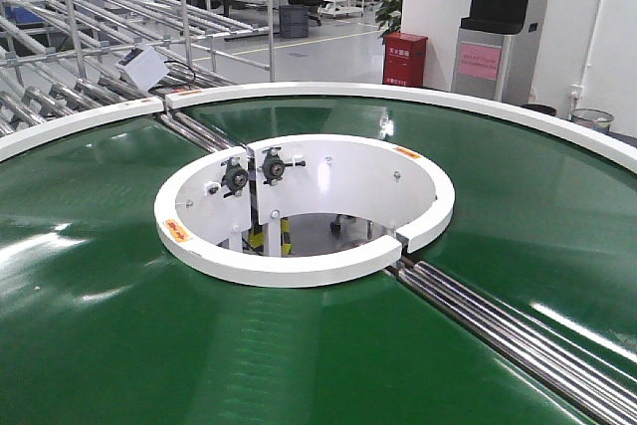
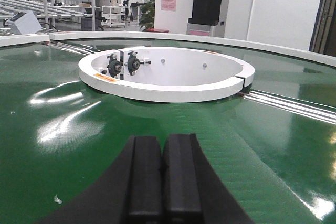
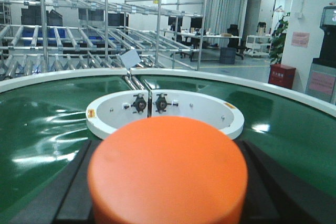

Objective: Grab orange capacitor from left shelf to right conveyor
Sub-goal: 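Position the base beside the conveyor belt, capacitor held in right gripper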

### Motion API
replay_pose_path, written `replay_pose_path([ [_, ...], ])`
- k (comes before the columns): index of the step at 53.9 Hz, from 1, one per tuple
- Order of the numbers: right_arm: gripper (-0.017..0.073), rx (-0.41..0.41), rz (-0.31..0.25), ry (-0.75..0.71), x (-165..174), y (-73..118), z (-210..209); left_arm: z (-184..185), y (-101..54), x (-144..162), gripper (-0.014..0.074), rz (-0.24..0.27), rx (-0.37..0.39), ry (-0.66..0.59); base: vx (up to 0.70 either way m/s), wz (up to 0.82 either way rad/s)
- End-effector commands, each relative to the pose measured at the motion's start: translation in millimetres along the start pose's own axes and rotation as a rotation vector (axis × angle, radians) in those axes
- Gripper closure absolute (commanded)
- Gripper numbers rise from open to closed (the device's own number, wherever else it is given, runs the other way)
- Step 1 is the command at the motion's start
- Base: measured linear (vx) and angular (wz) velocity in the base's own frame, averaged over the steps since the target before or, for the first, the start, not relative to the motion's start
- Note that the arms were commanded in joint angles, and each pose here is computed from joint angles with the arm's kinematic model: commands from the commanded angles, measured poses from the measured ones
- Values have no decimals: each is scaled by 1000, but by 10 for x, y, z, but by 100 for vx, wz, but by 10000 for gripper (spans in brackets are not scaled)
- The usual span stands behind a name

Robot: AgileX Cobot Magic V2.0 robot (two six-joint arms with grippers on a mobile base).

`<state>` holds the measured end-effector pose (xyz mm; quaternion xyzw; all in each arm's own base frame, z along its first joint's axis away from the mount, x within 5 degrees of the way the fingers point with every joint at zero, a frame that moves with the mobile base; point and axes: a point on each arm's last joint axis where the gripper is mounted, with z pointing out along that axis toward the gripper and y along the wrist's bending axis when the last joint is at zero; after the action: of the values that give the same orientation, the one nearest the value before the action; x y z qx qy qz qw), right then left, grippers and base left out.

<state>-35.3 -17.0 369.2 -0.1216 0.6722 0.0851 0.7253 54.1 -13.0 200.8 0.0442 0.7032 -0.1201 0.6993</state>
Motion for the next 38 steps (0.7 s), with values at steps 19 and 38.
replay_pose_path([
  [19,567,53,-98,-130,-320,-36,389,-24,-20,-177,600,-11,17,-116,0,0],
  [38,567,-42,-33,31,-118,122,2053,-24,-20,-177,600,-11,17,-116,0,0],
])
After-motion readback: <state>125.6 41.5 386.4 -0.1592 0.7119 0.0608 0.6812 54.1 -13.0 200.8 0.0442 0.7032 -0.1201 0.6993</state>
